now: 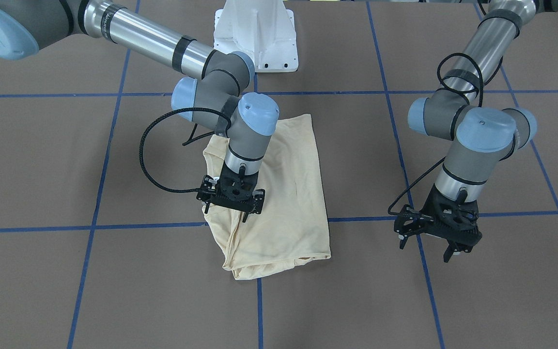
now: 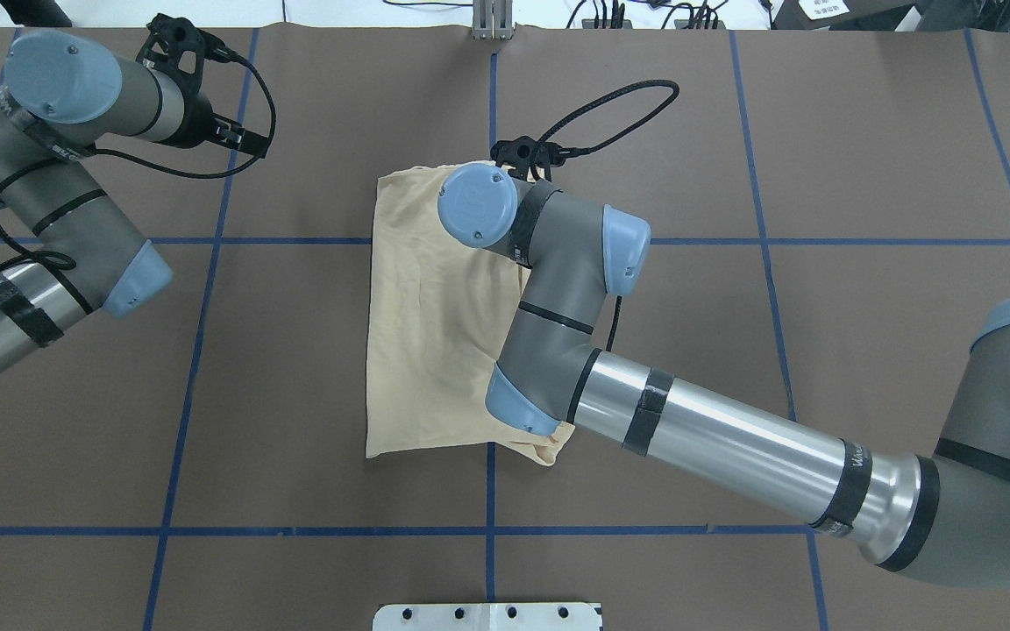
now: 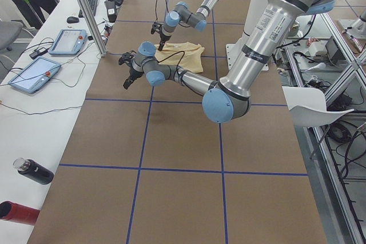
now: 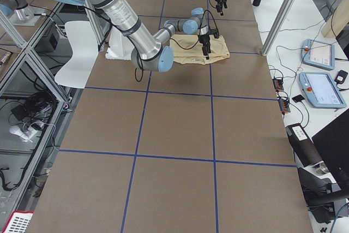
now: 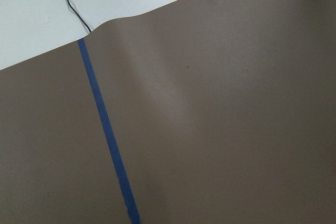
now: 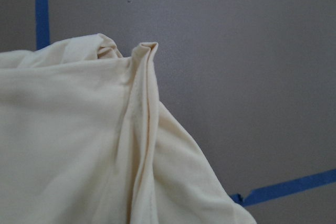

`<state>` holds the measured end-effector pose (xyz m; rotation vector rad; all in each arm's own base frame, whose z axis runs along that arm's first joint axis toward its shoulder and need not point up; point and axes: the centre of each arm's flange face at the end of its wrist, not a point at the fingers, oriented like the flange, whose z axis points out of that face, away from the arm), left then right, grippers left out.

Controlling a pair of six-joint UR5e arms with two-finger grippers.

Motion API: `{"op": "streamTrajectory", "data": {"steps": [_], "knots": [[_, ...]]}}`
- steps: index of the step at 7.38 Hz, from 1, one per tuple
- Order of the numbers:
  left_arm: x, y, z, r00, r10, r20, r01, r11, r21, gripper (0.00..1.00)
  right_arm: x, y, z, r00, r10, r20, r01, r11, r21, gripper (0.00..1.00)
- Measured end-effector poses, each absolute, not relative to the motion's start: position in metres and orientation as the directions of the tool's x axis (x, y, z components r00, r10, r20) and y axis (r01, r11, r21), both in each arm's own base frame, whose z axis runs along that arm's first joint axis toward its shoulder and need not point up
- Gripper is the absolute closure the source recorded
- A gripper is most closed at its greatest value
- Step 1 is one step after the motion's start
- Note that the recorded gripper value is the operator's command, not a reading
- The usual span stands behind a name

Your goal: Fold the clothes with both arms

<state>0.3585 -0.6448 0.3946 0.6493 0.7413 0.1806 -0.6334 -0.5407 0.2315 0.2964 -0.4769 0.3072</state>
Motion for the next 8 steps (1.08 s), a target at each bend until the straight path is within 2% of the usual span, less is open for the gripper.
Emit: {"op": "streamTrajectory", "data": {"steps": [6, 8], "knots": [[0.358, -0.645, 0.394, 0.732, 0.374, -0.57, 0.07, 0.79, 0.609, 0.0, -0.598, -0.555, 0.252, 0.959, 0.165, 0.229, -0.212, 0.957, 0.198, 0.0], [0.358, -0.645, 0.394, 0.731, 0.375, -0.57, 0.07, 0.79, 0.609, 0.0, -0.569, -0.549, 0.25, 0.96, 0.133, 0.247, -0.188, 0.958, 0.216, 0.0]]}}
